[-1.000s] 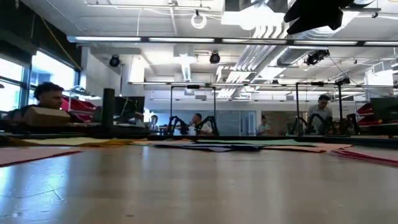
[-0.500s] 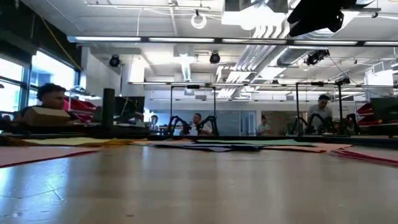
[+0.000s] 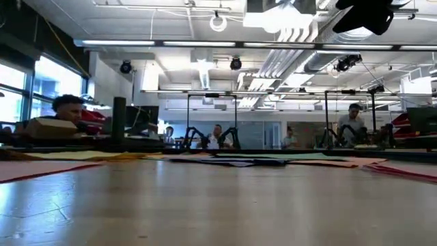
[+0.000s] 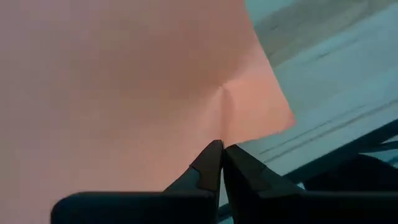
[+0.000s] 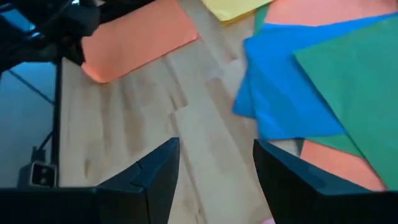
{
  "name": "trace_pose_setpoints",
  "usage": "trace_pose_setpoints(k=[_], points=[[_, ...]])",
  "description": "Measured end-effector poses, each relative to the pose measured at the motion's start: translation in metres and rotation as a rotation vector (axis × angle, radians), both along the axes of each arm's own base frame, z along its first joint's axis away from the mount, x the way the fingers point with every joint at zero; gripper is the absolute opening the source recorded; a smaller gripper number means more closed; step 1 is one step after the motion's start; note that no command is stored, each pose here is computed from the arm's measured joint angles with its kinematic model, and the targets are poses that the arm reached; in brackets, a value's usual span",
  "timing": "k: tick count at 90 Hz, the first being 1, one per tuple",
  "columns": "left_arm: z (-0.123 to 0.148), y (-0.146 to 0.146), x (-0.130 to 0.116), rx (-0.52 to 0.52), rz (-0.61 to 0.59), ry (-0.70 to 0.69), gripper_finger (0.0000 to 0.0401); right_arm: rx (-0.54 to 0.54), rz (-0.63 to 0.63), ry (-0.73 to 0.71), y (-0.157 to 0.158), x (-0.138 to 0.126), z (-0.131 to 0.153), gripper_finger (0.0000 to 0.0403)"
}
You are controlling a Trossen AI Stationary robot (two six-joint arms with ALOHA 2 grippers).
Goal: Organize paper
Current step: Move the orange paper to the bottom left of the table
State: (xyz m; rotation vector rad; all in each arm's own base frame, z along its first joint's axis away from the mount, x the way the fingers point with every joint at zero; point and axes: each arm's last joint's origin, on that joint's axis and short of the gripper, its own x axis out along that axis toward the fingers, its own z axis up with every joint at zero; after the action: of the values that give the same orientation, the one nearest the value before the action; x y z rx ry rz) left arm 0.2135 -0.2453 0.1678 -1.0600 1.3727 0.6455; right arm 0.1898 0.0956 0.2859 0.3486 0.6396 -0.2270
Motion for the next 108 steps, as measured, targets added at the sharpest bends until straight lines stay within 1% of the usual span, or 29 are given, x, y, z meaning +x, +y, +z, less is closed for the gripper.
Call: trace_pose_setpoints(k=[17,37,57,70,77,108], points=[[-0.004,-0.001,0.001,-0.003,0.049,0.020,0.0000,0.019,-0.012,0.008,0.004,-0.004,-0.001,0.0190],[-0.004,-0.003,-0.001,-0.034,0.043,0.062,0.0000,0.012,0.000,0.019,0.006,-0.006,-0.002,0.0190],[-0.004,-0.004,-0.001,-0.055,0.157,0.073,0.0000,-0.005,-0.004,0.031,0.005,-0.007,-0.003,0.0190],[-0.003,-0.007,-0.001,-0.069,0.206,0.057,0.0000,-0.019,-0.004,0.042,0.004,-0.007,-0.004,0.0190],[-0.003,-0.008,-0.001,-0.077,0.201,0.057,0.0000,-0.021,-0.003,0.047,0.004,-0.008,-0.004,0.0190],[-0.004,-0.015,-0.015,-0.060,0.154,0.085,0.0000,-0.036,0.020,0.093,0.008,-0.015,-0.008,0.0190]])
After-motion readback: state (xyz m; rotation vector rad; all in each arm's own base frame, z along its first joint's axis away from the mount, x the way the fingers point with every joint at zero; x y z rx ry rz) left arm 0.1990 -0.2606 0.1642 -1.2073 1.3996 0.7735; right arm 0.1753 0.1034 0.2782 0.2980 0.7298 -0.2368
